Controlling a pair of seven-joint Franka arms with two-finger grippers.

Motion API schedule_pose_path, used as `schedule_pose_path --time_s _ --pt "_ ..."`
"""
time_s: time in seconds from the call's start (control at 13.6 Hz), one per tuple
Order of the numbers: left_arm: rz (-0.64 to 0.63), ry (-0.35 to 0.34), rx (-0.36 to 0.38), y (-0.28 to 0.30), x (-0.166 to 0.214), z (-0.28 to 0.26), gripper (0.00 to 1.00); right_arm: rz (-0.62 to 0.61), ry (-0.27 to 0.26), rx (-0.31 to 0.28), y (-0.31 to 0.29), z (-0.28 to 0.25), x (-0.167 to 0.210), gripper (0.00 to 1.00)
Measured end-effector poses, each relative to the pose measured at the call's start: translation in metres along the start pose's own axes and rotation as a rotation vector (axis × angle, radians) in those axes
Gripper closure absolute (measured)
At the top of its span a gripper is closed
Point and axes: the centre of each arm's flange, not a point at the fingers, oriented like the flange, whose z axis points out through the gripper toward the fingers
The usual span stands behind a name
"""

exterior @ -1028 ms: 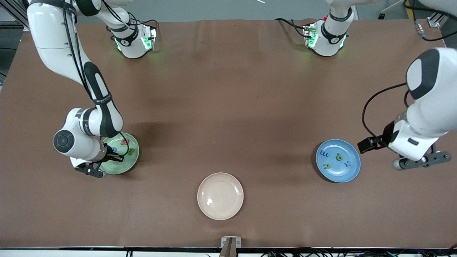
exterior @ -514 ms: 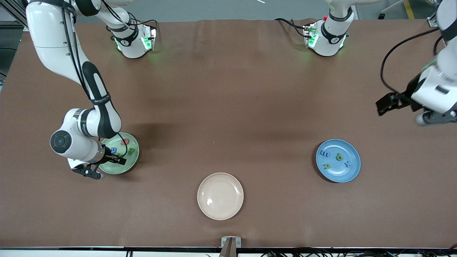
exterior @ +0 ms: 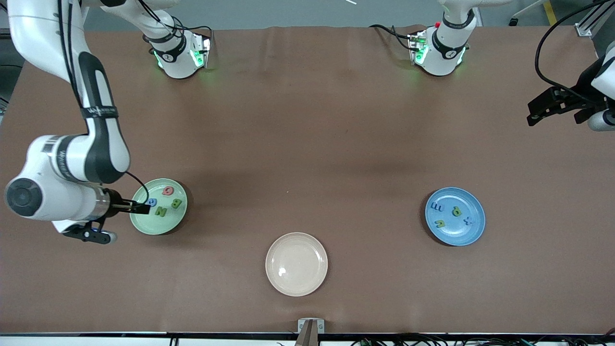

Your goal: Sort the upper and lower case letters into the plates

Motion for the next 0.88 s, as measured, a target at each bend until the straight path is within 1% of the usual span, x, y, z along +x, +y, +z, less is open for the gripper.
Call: schedule_pose_path --time_s 0.22,0.44,0.51,0.66,0.88 --pt "-0.026 -0.013 0.002 -0.003 -0.005 -0.002 0.0 -0.069 -0.027 0.001 0.031 -0.04 -0.005 0.0" --pt "-0.036 -0.016 0.003 -0.007 -0.007 -0.004 0.0 -0.077 -0.042 -0.014 0.052 -0.082 -0.013 0.0" --pt "-0.039 -0.022 0.004 -0.009 -0.006 0.001 0.0 -0.074 -0.039 -0.012 0.055 -0.1 -0.016 0.0" --pt "-0.036 -0.021 0.003 -0.007 -0.003 0.01 0.0 -0.07 -0.015 -0.009 0.059 -0.127 -0.021 0.0" --pt "-0.022 -0.009 0.001 -0.001 -0.001 0.014 0.0 -0.054 0.006 -0.003 0.071 -0.137 -0.021 0.0"
